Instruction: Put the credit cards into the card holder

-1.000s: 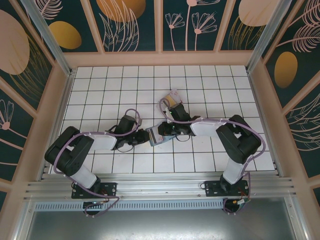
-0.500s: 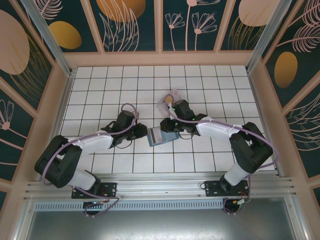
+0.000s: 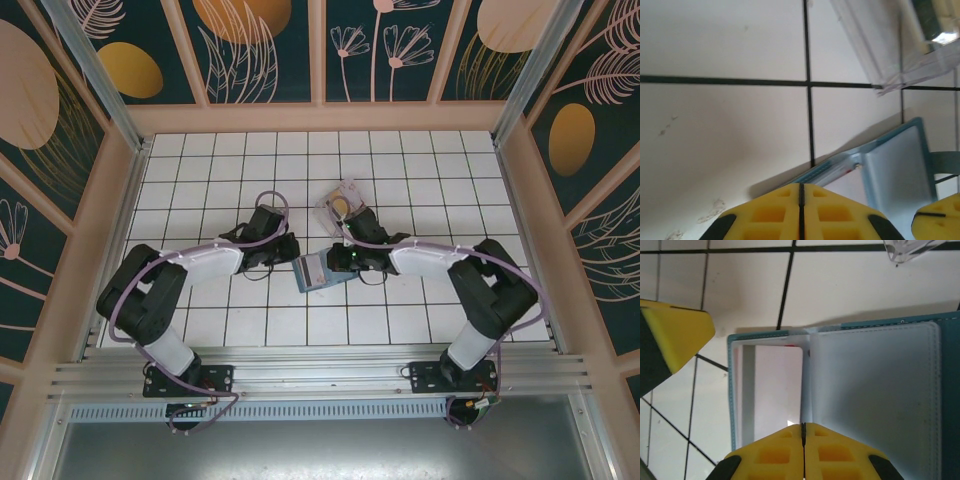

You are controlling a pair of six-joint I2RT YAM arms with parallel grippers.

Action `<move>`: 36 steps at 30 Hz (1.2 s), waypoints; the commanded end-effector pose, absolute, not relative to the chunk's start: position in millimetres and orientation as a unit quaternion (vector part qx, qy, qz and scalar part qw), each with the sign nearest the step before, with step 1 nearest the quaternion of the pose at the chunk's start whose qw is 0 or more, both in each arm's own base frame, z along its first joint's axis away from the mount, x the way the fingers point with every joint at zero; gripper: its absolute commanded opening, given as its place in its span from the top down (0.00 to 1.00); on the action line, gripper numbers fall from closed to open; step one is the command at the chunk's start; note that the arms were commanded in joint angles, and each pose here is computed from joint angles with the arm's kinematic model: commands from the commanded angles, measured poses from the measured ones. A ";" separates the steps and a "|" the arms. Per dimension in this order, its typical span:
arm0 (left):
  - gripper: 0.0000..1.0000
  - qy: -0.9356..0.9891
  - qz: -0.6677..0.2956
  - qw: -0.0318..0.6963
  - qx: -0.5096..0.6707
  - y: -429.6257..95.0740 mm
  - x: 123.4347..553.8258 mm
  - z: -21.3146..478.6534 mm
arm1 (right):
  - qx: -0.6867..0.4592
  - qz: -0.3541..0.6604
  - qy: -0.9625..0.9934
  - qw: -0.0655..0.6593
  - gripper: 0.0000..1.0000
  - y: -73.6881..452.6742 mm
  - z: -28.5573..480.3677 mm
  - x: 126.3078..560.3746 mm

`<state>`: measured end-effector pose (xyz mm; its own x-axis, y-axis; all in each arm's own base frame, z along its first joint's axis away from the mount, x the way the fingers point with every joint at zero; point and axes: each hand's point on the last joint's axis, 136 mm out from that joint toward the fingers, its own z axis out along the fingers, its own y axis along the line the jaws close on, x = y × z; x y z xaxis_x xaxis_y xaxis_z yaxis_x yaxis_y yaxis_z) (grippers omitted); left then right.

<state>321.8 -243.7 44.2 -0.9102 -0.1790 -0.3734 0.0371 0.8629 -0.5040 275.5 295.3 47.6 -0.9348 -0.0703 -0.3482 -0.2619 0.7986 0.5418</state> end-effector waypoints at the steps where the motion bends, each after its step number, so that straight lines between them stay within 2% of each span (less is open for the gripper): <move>1: 0.93 0.949 -0.242 0.197 -0.036 -237.8 315.9 31.8 | -0.082 0.306 0.935 0.160 0.93 303.8 45.1 287.6; 18: 0.94 0.946 -0.270 0.175 -0.049 -237.3 296.5 14.4 | -0.126 0.310 0.932 0.139 0.94 340.6 36.5 286.2; 29: 0.89 0.943 -0.240 0.228 -0.024 -238.2 325.8 60.4 | -0.106 0.315 0.925 0.183 0.94 310.9 80.8 283.5; 36: 0.90 0.944 -0.234 0.233 0.002 -256.2 353.4 65.4 | -0.055 0.302 0.935 0.178 0.94 264.0 71.6 270.2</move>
<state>347.9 -254.1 76.1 -0.8799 -0.1576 -0.4483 0.0927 0.8683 -0.4872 279.5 286.1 83.7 -0.9111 -0.0290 -0.4111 -0.2771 0.7816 0.5589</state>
